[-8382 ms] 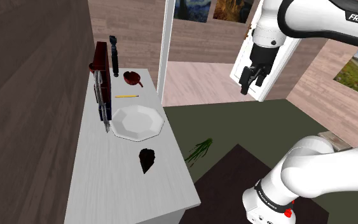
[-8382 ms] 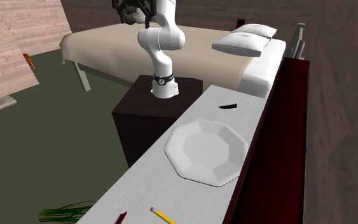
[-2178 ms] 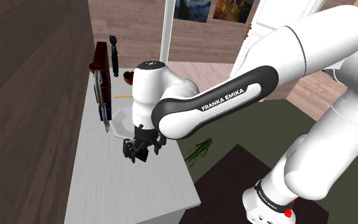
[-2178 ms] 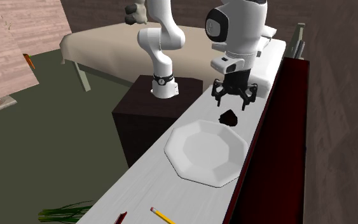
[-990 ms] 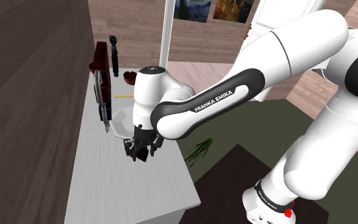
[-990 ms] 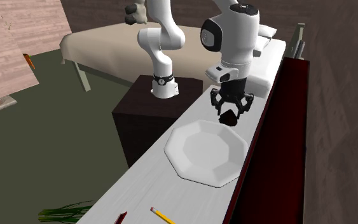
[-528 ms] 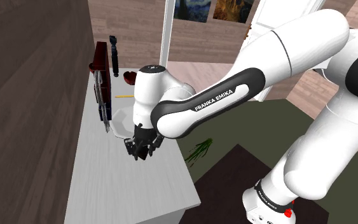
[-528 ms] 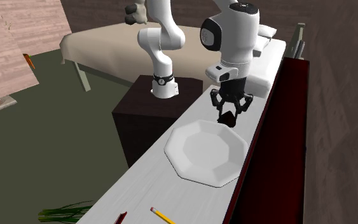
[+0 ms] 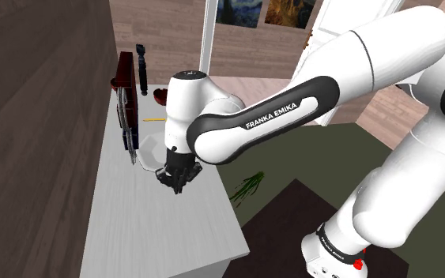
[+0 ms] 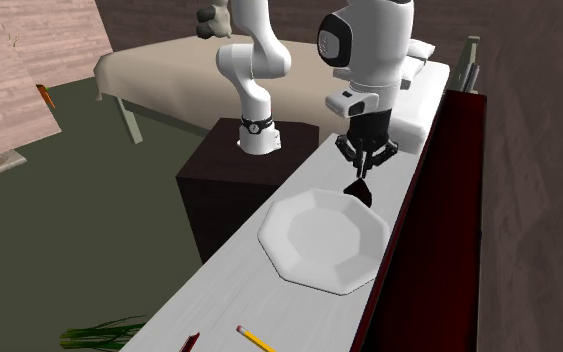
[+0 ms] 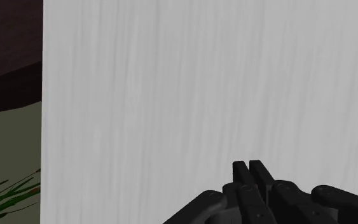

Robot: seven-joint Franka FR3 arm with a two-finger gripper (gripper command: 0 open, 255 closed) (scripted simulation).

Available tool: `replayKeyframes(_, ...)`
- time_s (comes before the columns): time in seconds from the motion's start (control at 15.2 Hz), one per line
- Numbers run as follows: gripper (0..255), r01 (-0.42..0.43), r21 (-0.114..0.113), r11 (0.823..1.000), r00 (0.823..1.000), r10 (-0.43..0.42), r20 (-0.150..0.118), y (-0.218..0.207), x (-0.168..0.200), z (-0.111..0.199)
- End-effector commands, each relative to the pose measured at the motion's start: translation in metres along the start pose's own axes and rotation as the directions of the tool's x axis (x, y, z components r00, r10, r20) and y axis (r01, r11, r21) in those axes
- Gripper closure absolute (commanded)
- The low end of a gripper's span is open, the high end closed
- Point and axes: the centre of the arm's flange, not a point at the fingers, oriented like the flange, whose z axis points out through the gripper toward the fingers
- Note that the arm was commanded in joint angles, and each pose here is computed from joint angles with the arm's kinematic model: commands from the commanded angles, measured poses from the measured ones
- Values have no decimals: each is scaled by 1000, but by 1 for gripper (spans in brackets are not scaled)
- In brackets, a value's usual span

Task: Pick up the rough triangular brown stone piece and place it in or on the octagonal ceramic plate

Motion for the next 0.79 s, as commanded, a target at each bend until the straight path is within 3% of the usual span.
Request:
replayKeyframes(0.0, 255, 0, 0, 1000, 1000, 0, 0, 0, -1, -10)
replayKeyframes(0.07, 255, 0, 0, 1000, 1000, 0, 0, 0, -2, -5)
replayKeyframes(0.13, 0, 0, 0, 1000, 1000, 0, 0, 0, -2, -5)
replayKeyframes(0.26, 0, -73, 3, 997, 996, 72, 57, -2, 33, -10)
replayKeyframes(0.46, 0, -173, 0, 985, 976, 171, 136, 0, 81, -14)
replayKeyframes(0.73, 0, -173, 0, 985, 976, 171, 136, 0, 78, 7)
